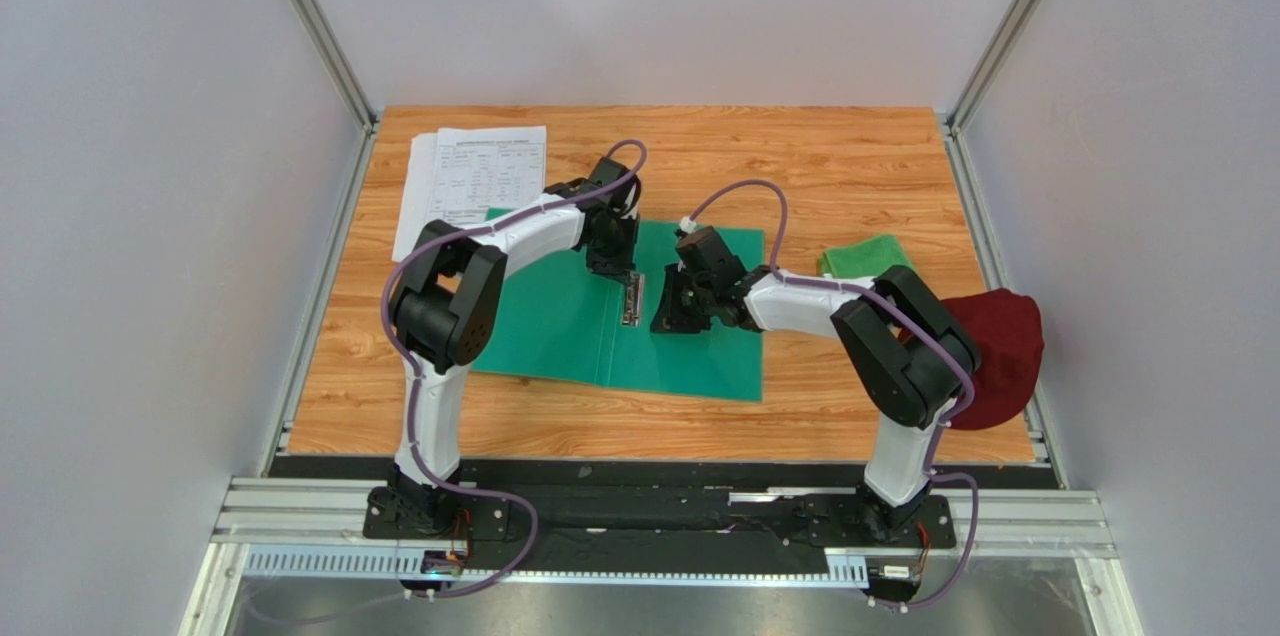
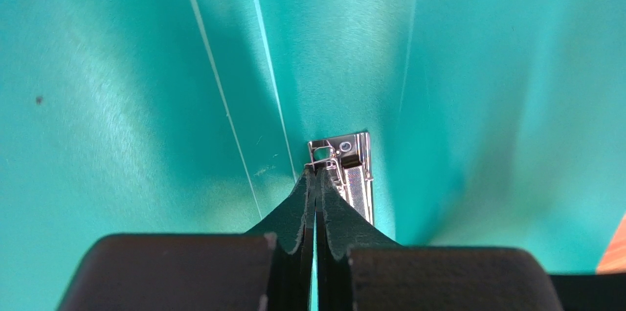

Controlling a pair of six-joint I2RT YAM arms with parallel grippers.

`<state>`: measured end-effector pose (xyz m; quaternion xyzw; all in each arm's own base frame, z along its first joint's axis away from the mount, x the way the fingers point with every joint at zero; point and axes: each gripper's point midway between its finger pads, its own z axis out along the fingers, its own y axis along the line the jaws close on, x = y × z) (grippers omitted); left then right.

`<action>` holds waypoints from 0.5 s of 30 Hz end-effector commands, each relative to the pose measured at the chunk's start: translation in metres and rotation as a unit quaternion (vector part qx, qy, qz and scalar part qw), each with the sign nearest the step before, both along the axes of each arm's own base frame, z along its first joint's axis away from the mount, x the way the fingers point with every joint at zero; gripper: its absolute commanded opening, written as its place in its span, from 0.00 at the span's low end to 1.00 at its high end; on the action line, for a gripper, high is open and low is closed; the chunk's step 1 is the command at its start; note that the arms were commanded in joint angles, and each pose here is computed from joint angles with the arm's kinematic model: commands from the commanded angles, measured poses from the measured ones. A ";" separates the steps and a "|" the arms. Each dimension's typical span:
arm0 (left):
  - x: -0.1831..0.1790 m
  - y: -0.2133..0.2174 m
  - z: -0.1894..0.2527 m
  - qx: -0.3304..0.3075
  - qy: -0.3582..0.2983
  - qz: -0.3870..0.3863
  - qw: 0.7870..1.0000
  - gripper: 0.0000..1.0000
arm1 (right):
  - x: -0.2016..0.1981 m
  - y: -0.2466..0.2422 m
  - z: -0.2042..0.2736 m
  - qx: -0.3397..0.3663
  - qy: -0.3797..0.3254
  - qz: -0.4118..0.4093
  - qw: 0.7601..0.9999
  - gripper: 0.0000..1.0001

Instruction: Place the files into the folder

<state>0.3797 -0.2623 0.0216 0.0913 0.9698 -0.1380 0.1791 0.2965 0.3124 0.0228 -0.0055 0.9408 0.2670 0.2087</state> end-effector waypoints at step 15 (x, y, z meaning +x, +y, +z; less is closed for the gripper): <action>-0.061 0.016 -0.032 -0.006 0.125 0.135 0.983 0.00 | 0.001 0.039 0.035 0.156 -0.015 0.081 0.984 0.27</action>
